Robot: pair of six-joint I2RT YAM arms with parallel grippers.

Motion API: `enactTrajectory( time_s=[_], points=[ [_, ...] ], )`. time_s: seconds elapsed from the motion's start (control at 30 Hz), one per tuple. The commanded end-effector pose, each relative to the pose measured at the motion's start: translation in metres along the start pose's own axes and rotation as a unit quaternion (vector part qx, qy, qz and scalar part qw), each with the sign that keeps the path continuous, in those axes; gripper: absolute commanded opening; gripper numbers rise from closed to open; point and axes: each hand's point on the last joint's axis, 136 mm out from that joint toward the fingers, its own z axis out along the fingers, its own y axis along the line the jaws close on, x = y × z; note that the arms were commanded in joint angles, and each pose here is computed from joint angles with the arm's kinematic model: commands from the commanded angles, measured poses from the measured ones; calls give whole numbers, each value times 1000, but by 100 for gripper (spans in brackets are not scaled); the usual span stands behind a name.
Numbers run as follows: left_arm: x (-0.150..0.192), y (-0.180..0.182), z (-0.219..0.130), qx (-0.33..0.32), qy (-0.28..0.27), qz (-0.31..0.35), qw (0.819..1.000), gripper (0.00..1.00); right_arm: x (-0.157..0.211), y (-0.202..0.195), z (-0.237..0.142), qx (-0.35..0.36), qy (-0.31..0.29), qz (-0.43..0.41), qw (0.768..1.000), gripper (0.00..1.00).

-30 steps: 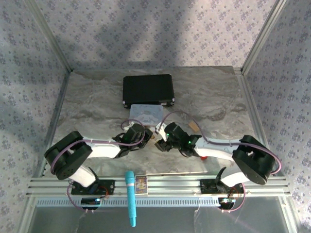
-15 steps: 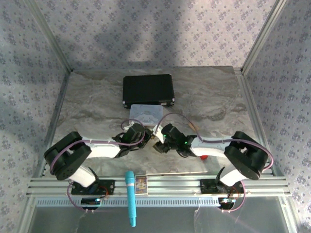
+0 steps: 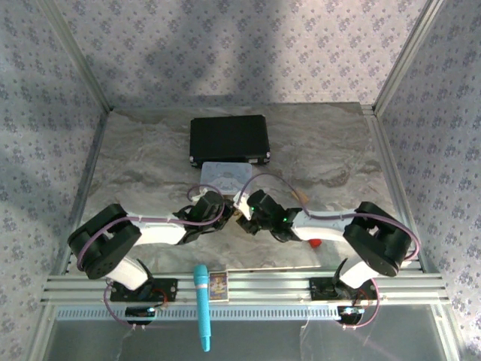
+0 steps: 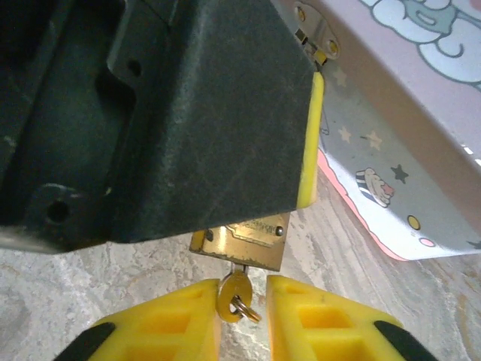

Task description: Unlock the padlock with the key

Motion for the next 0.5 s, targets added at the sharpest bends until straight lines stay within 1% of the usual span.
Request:
enactTrajectory(
  time_s=[0.0, 0.03, 0.07, 0.1, 0.27, 0.47],
  points=[
    [3, -11, -5, 16, 8, -1, 1000, 0, -5, -4, 4, -2, -4, 15, 1000, 17],
    [2, -11, -5, 16, 7, 0, 1000, 0, -4, -4, 5, -3, -2, 18, 1000, 15],
    [2, -12, -5, 18, 7, 0, 1000, 0, -4, -5, 5, -5, -2, 23, 1000, 11],
    [2, -12, -6, 17, 7, 0, 1000, 0, -4, -5, 5, -10, -3, 30, 999, 11],
    [2, -11, -7, 19, 6, -1, 1000, 0, -3, -6, 3, -51, -18, 81, 995, 10],
    [1, -13, -8, 20, 4, 6, 1000, 0, 8, -10, 5, -84, 2, 118, 989, 10]
  ],
)
